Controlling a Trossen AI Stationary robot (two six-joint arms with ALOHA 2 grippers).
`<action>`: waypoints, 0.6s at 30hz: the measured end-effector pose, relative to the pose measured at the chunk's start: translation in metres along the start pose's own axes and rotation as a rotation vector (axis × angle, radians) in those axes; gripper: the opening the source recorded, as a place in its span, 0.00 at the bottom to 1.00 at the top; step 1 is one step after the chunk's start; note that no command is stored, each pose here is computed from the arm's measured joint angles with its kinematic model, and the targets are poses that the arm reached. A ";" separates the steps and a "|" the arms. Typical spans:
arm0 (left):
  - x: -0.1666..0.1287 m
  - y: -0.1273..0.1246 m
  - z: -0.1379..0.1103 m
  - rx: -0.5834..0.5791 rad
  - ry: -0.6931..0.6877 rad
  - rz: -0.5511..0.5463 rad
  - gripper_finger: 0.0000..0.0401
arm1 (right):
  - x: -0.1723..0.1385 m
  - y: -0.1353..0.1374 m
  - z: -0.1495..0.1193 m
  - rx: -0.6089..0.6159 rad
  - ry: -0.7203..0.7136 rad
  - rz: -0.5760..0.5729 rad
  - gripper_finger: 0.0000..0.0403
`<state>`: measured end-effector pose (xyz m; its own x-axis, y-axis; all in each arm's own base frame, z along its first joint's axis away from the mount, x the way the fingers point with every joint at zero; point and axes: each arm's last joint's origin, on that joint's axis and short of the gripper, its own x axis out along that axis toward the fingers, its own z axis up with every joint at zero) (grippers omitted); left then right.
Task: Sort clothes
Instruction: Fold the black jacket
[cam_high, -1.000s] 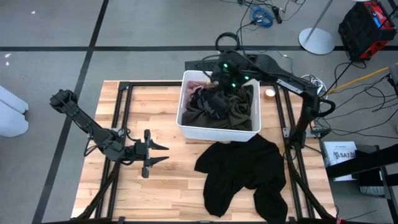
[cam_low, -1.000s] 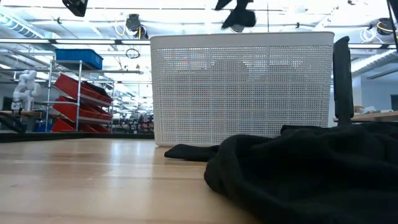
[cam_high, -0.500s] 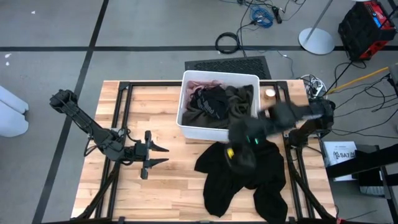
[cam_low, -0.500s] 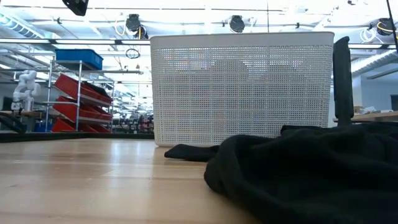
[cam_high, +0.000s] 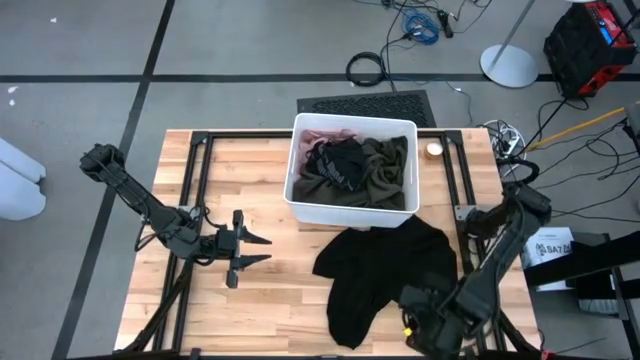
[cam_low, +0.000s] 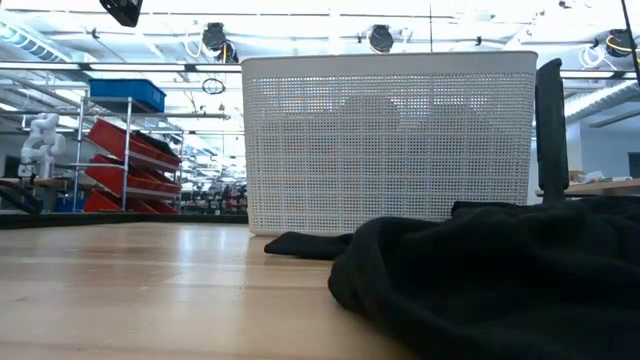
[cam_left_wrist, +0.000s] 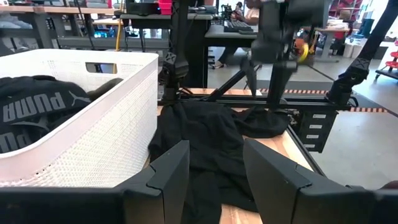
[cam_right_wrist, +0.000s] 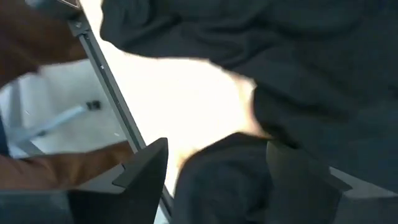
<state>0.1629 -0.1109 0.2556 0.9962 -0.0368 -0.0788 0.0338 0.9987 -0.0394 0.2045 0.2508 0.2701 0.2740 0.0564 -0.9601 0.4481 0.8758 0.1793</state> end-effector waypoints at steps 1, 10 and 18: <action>0.000 0.000 0.000 0.000 0.000 0.000 0.40 | 0.010 0.000 -0.007 0.028 -0.003 0.014 0.64; 0.000 0.000 0.000 -0.001 -0.001 0.000 0.40 | 0.080 0.005 -0.020 -0.140 -0.332 0.304 0.64; 0.000 0.000 0.000 0.000 0.000 0.000 0.40 | 0.125 0.001 -0.001 -0.398 -0.294 0.179 0.64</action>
<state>0.1629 -0.1109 0.2555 0.9962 -0.0369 -0.0792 0.0338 0.9986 -0.0399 0.2381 0.2596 0.1498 0.5696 0.1346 -0.8108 0.0302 0.9824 0.1843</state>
